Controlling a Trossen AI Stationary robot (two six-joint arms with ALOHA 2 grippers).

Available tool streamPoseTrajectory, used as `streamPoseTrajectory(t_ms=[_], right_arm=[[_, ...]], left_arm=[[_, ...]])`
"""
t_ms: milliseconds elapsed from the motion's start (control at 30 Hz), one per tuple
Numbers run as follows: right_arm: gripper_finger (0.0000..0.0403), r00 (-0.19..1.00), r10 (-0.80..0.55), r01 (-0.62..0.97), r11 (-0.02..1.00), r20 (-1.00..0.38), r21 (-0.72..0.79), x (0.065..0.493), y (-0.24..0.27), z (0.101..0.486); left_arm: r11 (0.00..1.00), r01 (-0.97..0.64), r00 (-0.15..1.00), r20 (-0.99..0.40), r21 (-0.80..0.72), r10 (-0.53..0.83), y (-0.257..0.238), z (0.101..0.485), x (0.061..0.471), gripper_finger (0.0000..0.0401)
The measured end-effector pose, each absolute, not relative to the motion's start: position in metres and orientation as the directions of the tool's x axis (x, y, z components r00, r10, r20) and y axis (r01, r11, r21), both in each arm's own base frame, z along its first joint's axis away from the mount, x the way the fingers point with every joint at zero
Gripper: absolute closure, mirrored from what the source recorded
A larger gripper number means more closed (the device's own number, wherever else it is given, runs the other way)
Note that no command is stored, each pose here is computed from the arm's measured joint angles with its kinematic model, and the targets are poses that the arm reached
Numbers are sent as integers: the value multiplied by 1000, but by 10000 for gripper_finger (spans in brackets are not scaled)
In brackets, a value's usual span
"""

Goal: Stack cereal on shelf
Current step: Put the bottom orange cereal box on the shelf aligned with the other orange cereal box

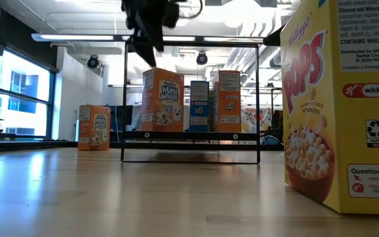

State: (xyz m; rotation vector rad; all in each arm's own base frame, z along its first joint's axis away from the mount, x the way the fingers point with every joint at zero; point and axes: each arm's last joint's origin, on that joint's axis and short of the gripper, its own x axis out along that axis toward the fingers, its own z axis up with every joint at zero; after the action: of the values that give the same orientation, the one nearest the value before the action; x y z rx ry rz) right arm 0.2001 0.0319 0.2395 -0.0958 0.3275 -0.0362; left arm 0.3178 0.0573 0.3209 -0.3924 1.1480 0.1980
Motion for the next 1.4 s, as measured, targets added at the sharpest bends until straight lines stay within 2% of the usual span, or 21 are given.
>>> streamPoseTrajectory(t_ms=[167, 300, 367, 567, 767, 1033, 1400], right_arm=[[403, 940, -52, 24, 996, -336, -86, 200, 32, 238], [403, 940, -54, 29, 996, -337, -80, 199, 32, 237], [403, 938, -55, 29, 996, -342, -81, 199, 32, 235], [403, 939, -55, 30, 996, -340, -80, 199, 32, 235], [403, 939, -56, 31, 996, -338, -80, 199, 32, 236], [403, 939, -56, 30, 996, -340, -80, 199, 32, 235], [403, 939, -56, 31, 996, -340, -79, 199, 32, 235]], left_arm=[[956, -255, 473, -881, -148, -10, 42, 338, 290, 261], [945, -294, 534, -845, -140, 41, 40, 321, 265, 365], [938, -314, 562, -825, -144, 61, 42, 307, 256, 391], [928, -354, 611, -779, -112, 139, 52, 266, 246, 375], [932, -323, 696, -708, -163, 117, 54, 242, 251, 397], [919, -285, 764, -644, -272, 46, 46, 228, 253, 400], [931, -244, 780, -626, -271, 22, 33, 225, 257, 401]])
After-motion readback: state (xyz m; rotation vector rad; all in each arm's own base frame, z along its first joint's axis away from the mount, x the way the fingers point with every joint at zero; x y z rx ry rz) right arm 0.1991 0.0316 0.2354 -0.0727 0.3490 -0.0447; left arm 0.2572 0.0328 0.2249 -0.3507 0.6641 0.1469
